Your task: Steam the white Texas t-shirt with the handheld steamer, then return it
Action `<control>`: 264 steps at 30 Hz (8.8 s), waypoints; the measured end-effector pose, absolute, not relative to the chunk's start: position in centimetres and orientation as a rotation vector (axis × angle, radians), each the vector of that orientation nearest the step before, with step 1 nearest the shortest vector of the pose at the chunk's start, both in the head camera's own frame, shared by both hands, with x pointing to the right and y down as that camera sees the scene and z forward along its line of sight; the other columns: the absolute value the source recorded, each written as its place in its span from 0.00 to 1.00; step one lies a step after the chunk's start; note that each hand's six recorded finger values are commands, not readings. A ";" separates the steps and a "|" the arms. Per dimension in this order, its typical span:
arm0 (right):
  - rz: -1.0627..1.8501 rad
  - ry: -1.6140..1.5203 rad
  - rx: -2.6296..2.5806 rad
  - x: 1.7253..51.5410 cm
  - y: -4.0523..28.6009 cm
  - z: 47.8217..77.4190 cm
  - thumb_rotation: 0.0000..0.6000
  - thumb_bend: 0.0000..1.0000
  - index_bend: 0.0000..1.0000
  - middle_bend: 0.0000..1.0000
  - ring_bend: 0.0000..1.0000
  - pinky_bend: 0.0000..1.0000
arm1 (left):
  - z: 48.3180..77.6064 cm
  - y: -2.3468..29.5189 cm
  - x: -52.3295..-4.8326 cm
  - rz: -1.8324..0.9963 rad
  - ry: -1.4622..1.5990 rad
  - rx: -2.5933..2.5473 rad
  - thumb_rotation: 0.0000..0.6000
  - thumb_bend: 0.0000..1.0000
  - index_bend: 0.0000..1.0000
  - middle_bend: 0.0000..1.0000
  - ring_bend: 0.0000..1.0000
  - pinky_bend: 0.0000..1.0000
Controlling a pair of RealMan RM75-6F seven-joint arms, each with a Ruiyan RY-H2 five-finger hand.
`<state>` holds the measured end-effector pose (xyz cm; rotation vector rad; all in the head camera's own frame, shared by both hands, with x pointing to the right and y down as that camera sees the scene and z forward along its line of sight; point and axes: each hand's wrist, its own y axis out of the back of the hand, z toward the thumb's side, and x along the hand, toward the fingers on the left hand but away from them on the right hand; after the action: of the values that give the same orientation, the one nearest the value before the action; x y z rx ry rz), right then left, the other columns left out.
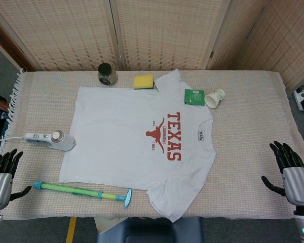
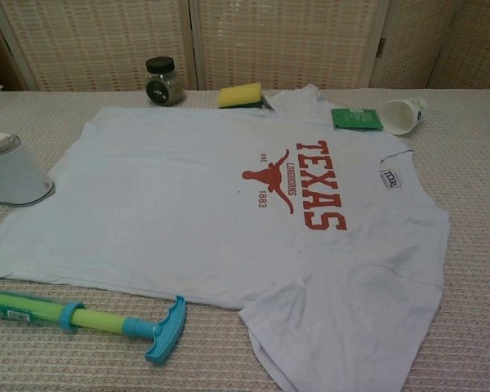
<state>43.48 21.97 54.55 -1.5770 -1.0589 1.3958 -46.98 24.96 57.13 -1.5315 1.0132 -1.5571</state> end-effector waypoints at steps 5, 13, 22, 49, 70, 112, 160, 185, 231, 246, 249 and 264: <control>1.393 -1.062 -1.577 43.5 22.1 54.3 1.00 0.18 0.00 0.05 0.02 0.15 | 57.2 24.9 -47.0 -1.554 1.019 -1.533 1.00 0.11 0.02 0.07 0.04 0.08; 1.378 -1.076 -1.560 43.8 22.2 53.4 1.00 0.19 0.00 0.05 0.02 0.15 | 56.9 24.5 -47.0 -1.534 1.023 -1.537 1.00 0.11 0.03 0.07 0.04 0.08; 1.359 -1.075 -1.540 44.0 22.0 52.5 1.00 0.19 0.00 0.05 0.03 0.15 | 57.8 21.2 -45.8 -1.467 1.025 -1.615 1.00 0.12 0.09 0.11 0.07 0.11; 1.397 -1.052 -1.506 44.2 21.4 50.2 1.00 0.19 0.00 0.06 0.04 0.17 | 69.1 10.2 -47.8 -1.773 0.823 -1.593 1.00 0.20 0.23 0.24 0.16 0.17; 1.404 -1.063 -1.514 44.2 21.8 50.4 1.00 0.19 0.00 0.07 0.05 0.17 | 71.9 9.4 -49.9 -1.858 0.850 -1.526 1.00 0.38 0.39 0.39 0.28 0.26; 1.403 -1.048 -1.554 42.8 21.6 51.3 1.00 0.19 0.00 0.07 0.05 0.17 | 72.5 8.3 -44.7 -1.441 1.328 -1.887 1.00 0.69 0.93 1.00 0.91 0.83; 1.177 -0.231 -2.244 26.5 23.5 68.2 0.62 1.00 0.00 0.00 0.00 0.00 | 75.7 8.6 -22.6 -1.377 0.810 -2.010 1.00 0.68 0.93 1.00 0.90 0.83; 1.213 -0.161 -2.225 27.7 25.6 69.8 0.62 1.00 0.00 0.00 0.00 0.00 | 73.5 7.1 -31.1 -1.449 1.061 -1.966 1.00 0.67 0.92 1.00 0.90 0.83; 1.202 -0.172 -2.230 26.5 25.8 69.6 0.63 1.00 0.00 0.00 0.00 0.00 | 77.6 6.0 -40.1 -1.704 1.152 -1.562 1.00 0.66 0.92 1.00 0.90 0.83; 1.190 -0.177 -2.234 26.6 25.9 69.4 0.62 1.00 0.00 0.00 0.00 0.00 | 75.3 6.6 -37.3 -1.461 1.181 -1.693 1.00 0.66 0.92 1.00 0.89 0.83; 1.191 -0.179 -2.234 26.7 25.9 69.4 0.63 1.00 0.00 0.00 0.00 0.00 | 75.0 7.4 -34.7 -1.385 1.120 -1.749 1.00 0.66 0.92 1.00 0.89 0.83; 1.191 -0.182 -2.242 26.7 26.0 69.5 0.62 1.00 0.00 0.00 0.00 0.00 | 73.4 12.5 -26.7 -1.163 0.819 -1.855 1.00 0.66 0.92 1.00 0.89 0.83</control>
<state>26.74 26.04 69.46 -2.2421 -0.1823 1.1906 -26.69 12.50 73.39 -1.8553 0.8187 -1.1628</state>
